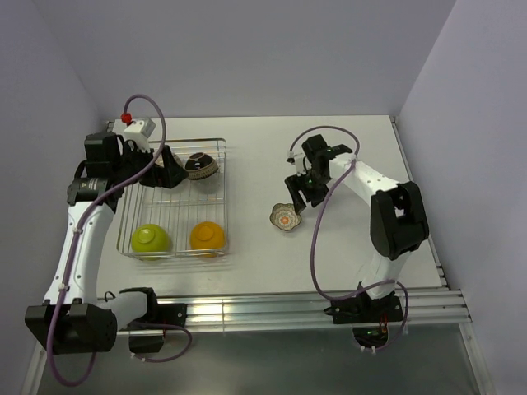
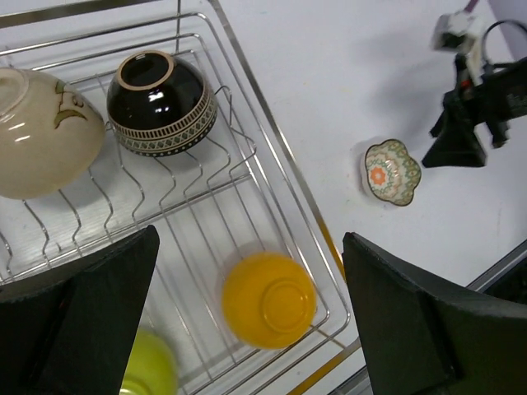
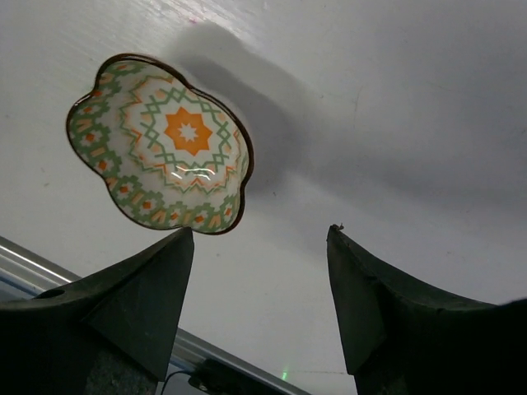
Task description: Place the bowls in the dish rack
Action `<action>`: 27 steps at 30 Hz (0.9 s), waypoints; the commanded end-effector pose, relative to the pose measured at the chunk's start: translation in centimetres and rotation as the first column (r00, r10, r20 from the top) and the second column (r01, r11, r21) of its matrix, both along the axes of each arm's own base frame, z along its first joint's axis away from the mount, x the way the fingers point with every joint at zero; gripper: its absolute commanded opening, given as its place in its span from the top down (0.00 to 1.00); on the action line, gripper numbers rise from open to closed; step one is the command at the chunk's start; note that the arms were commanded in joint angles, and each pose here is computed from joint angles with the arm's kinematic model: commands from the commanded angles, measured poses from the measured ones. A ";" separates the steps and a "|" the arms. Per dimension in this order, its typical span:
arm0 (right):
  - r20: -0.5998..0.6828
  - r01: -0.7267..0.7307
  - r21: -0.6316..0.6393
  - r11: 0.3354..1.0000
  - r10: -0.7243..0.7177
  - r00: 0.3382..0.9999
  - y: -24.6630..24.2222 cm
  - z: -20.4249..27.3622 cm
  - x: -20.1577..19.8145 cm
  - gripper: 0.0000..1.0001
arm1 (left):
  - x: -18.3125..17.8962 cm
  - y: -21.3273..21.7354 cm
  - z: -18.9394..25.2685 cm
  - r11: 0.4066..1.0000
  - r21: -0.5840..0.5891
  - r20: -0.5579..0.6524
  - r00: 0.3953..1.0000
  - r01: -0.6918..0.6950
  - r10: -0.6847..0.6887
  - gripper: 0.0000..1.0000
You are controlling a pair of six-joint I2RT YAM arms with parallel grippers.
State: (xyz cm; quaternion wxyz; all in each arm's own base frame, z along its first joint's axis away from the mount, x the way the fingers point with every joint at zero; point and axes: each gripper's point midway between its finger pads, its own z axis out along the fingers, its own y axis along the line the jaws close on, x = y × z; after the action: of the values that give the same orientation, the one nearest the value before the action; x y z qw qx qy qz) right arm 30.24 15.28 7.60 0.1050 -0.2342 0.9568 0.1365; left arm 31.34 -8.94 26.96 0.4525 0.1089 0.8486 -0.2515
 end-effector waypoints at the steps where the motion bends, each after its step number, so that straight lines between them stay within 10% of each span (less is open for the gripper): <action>1: 0.022 0.012 0.000 1.000 -0.012 1.000 0.1 -1.4 1.3 0.28 | 1.0 -1.1 3.3 0.997 -0.071 0.121 0.993 0.009 0.000 0.00; 20: -0.113 0.062 0.094 0.994 -0.052 0.992 2.0 -4.8 -0.3 0.56 | 1.5 -1.0 -0.8 0.999 -0.037 -0.051 0.998 0.032 -0.034 0.01; 27: -0.119 0.056 0.115 0.992 -0.042 0.992 2.5 -4.6 -0.1 0.92 | 1.3 -1.1 -1.4 0.998 -0.056 -0.086 0.996 0.023 -0.028 0.00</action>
State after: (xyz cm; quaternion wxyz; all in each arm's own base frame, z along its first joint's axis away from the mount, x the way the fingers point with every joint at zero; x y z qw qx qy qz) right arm 29.25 17.37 2.57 0.0512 -0.1943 0.9606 0.1921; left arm 32.64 -9.59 23.85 0.4002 0.0827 0.8705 -0.2744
